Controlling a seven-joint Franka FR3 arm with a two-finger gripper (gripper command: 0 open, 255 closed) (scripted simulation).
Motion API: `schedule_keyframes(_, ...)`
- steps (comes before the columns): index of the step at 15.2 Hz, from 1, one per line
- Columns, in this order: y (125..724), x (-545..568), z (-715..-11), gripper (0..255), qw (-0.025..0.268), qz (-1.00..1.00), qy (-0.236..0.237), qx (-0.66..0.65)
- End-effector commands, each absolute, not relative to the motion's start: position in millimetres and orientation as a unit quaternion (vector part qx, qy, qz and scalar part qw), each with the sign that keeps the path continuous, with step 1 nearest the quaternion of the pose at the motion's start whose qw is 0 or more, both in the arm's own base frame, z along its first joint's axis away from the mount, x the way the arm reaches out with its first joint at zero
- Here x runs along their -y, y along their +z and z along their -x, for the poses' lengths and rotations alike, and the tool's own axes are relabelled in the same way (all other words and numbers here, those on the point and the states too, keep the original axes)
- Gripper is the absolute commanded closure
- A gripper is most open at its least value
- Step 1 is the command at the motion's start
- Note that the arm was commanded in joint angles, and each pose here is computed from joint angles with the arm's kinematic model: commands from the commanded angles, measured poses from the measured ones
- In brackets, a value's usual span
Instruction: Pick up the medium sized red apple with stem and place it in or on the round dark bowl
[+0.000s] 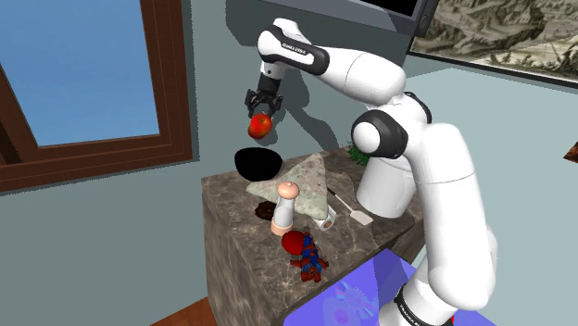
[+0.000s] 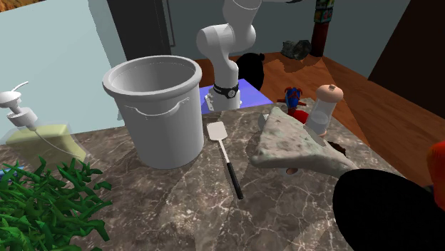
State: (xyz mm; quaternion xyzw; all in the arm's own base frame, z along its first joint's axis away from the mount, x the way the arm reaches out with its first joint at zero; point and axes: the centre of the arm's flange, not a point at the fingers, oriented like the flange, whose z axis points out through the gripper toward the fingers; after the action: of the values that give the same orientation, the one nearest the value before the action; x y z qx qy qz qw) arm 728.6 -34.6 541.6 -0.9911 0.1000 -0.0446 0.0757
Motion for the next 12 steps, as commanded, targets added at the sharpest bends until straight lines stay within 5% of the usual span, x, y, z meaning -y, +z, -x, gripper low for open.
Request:
schedule_keyframes(1,531,34,-729,255,0.076,0.991,-0.045,-0.100)
schedule_keyframes(12,473,34,-729,255,0.076,0.991,-0.045,-0.100)
